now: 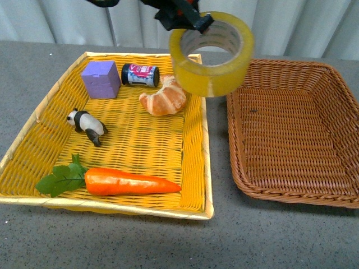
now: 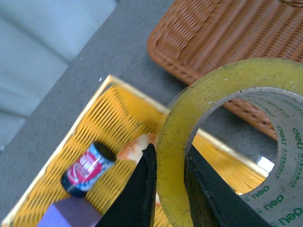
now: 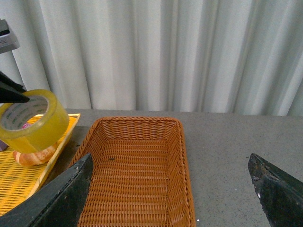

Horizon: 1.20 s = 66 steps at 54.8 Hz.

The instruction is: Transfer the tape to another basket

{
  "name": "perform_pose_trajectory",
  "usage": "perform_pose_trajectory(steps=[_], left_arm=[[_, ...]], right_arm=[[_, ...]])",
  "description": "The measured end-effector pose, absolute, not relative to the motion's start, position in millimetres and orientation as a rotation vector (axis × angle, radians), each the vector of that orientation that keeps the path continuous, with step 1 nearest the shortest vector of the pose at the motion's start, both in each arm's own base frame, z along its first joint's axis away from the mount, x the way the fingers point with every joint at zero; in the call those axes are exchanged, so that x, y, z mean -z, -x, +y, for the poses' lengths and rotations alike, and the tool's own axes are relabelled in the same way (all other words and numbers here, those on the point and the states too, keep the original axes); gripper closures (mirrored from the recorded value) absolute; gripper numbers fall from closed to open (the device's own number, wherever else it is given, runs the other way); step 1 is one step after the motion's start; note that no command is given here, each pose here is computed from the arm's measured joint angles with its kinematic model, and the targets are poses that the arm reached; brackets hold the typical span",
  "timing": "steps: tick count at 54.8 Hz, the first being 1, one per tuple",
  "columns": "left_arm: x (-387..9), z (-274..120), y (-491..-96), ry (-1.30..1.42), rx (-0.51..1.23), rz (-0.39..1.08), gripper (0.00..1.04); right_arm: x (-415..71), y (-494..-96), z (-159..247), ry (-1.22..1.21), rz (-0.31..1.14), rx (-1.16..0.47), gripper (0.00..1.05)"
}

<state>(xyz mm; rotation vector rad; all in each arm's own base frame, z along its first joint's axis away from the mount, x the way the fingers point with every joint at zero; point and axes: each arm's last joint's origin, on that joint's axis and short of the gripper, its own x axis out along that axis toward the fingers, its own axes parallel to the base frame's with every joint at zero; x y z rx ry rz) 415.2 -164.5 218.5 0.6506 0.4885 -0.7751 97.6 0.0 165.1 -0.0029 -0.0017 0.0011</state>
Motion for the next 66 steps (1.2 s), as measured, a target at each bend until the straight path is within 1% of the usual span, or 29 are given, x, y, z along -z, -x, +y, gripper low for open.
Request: perform_pose_trajectory(steps=[9, 13, 19, 28, 30, 32, 33, 34, 35, 40, 50, 57, 66], left_arm=[[-235.7, -212.8, -403.9, -0.777, 0.958, 0.416, 0.91], [-239.7, -224.7, -401.8, -0.795, 0.989, 0.395, 0.91], [-244.0, -232.3, -401.1, -0.804, 1.003, 0.374, 0.91], [-243.8, -228.8, -402.6, -0.800, 1.008, 0.379, 0.91], [-243.6, -228.2, -403.0, -0.799, 1.006, 0.380, 0.91], [-243.8, -227.4, -403.4, -0.799, 1.004, 0.381, 0.91], [-243.6, -227.1, -403.6, -0.799, 1.003, 0.381, 0.91], [-243.6, -226.6, -403.9, -0.800, 1.003, 0.382, 0.91], [-243.6, -226.5, -403.9, -0.801, 1.003, 0.381, 0.91], [-243.8, -226.6, -403.8, -0.800, 1.004, 0.381, 0.91], [-242.9, -227.1, -403.8, -0.800, 1.006, 0.382, 0.91], [-242.9, -226.9, -403.9, -0.800, 1.005, 0.382, 0.91], [-242.9, -226.9, -403.9, -0.801, 1.004, 0.382, 0.91]], right_arm=[[-165.1, -97.6, 0.0, 0.003, -0.002, -0.001, 0.09], [-165.1, -97.6, 0.0, 0.003, -0.002, -0.001, 0.09], [-165.1, -97.6, 0.0, 0.002, -0.002, -0.001, 0.09], [-165.0, -97.6, 0.0, 0.003, -0.001, -0.001, 0.09], [-164.2, -97.9, 0.1, -0.001, 0.050, 0.021, 0.09], [-166.1, -98.5, -0.1, 0.013, 0.177, 0.061, 0.09], [-166.7, -99.1, 0.0, 0.017, 0.208, 0.064, 0.09], [-169.1, -102.4, -0.1, 0.022, 0.282, 0.058, 0.09], [-170.1, -103.9, -0.1, 0.022, 0.299, 0.053, 0.09], [-187.6, -122.8, -1.3, -0.014, 0.381, -0.036, 0.09], [-230.9, -179.9, -8.1, -0.037, 0.379, -0.164, 0.09], [-241.7, -214.7, -3.0, -0.001, 0.428, -0.249, 0.09], [-251.8, -259.1, 17.4, 0.070, 0.498, -0.317, 0.09]])
